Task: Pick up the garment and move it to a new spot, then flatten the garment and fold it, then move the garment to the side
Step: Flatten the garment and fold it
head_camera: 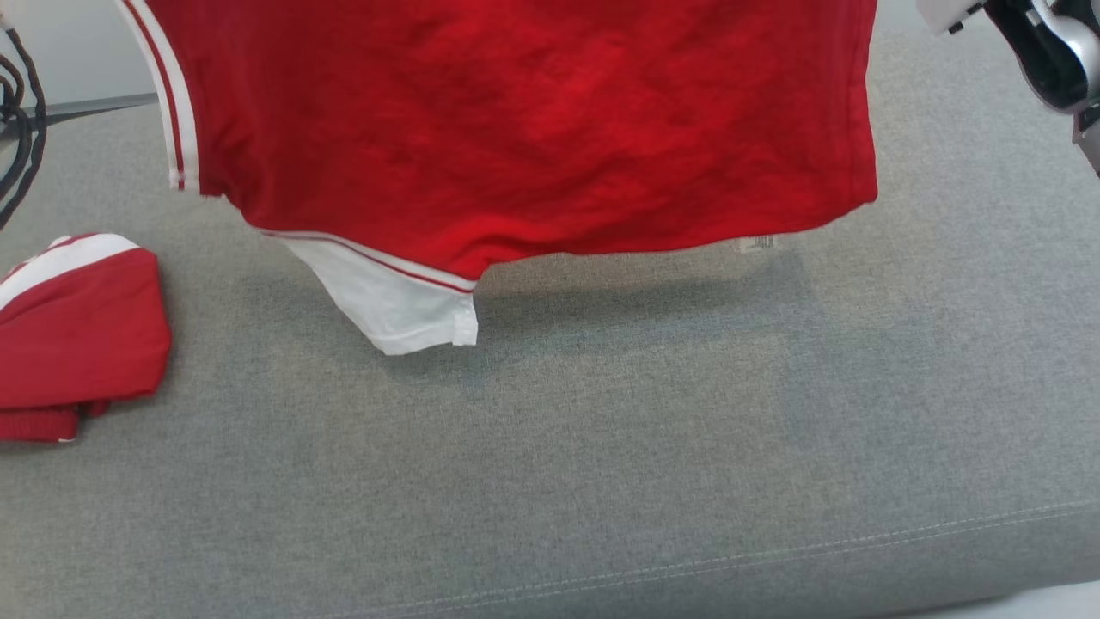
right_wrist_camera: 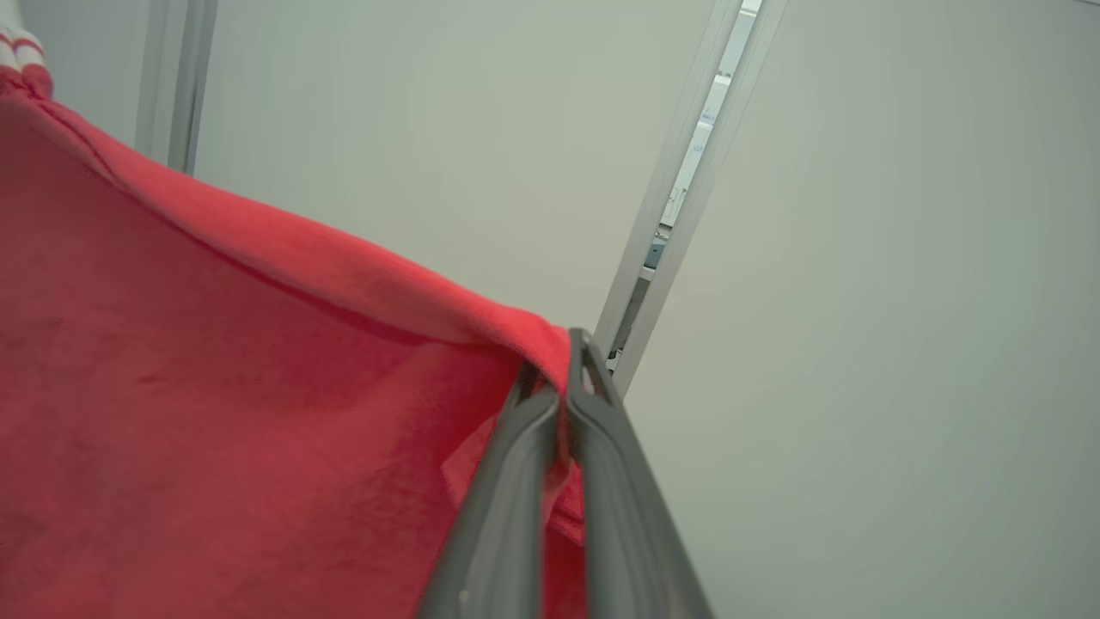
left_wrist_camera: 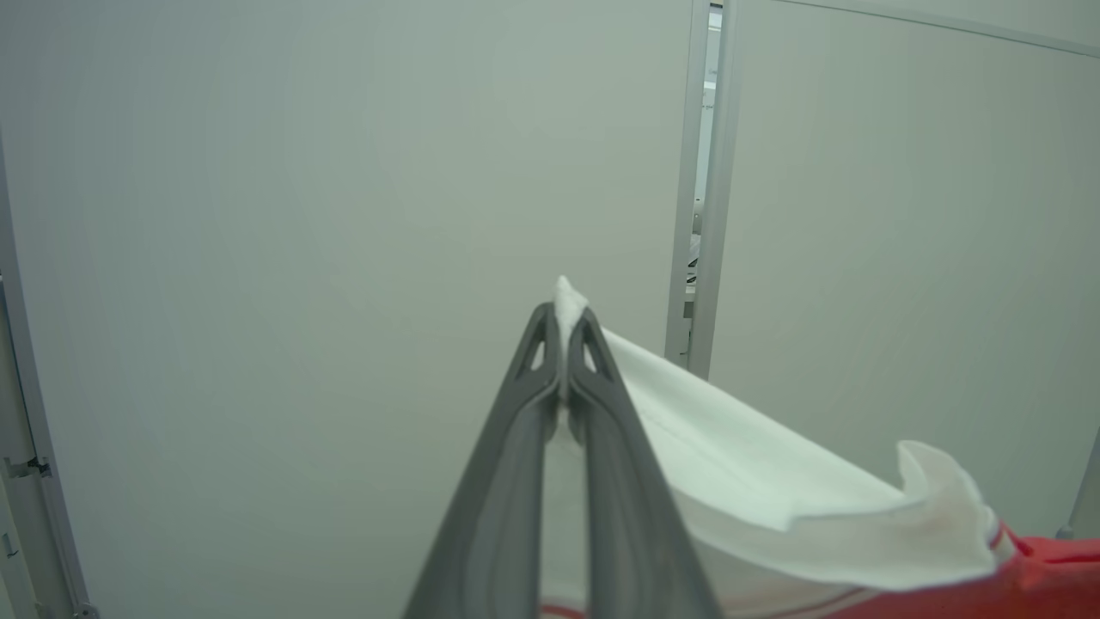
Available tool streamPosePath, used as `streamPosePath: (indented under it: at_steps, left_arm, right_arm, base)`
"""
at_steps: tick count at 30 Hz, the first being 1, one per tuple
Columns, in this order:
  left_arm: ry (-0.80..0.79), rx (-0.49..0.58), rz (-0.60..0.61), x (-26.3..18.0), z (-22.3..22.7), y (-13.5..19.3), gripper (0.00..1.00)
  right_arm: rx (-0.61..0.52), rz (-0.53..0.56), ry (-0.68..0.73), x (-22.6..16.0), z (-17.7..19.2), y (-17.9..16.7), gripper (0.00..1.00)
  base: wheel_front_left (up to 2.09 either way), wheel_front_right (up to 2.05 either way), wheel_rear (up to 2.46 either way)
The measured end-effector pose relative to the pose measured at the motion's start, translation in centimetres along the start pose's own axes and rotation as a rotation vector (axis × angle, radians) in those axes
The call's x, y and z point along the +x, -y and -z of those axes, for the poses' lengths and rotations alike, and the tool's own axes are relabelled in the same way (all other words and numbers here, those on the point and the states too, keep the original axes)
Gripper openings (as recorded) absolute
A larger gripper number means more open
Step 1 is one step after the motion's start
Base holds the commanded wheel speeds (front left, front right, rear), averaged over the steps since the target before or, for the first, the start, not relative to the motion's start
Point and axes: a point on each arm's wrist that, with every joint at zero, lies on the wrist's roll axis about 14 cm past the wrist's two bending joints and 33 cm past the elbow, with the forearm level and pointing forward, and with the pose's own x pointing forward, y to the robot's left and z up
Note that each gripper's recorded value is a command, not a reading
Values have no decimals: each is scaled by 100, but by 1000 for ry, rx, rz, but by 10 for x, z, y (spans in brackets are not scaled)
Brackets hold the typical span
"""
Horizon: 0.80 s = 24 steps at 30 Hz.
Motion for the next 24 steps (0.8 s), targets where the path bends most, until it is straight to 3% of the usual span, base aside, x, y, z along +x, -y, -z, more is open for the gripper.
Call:
streamPosePath:
  at_steps: [9, 15, 18, 24]
  left_arm:
    - [35, -2, -58, 38, 31, -23, 0]
    - [104, 7, -44, 61, 48, -26, 0]
    - [84, 9, -40, 66, 80, -29, 0]
    - [-3, -88, -49, 67, 151, -30, 0]
  right_arm:
    - [62, 122, -29, 45, 40, 28, 0]
    - [17, 182, -79, 69, 72, 45, 0]
    - [11, 190, -116, 77, 97, 46, 0]
    - [14, 156, -188, 84, 154, 31, 0]
  base:
    - [0, 0, 0]
    - [0, 0, 0]
    - [0, 0, 0]
    - [0, 0, 0]
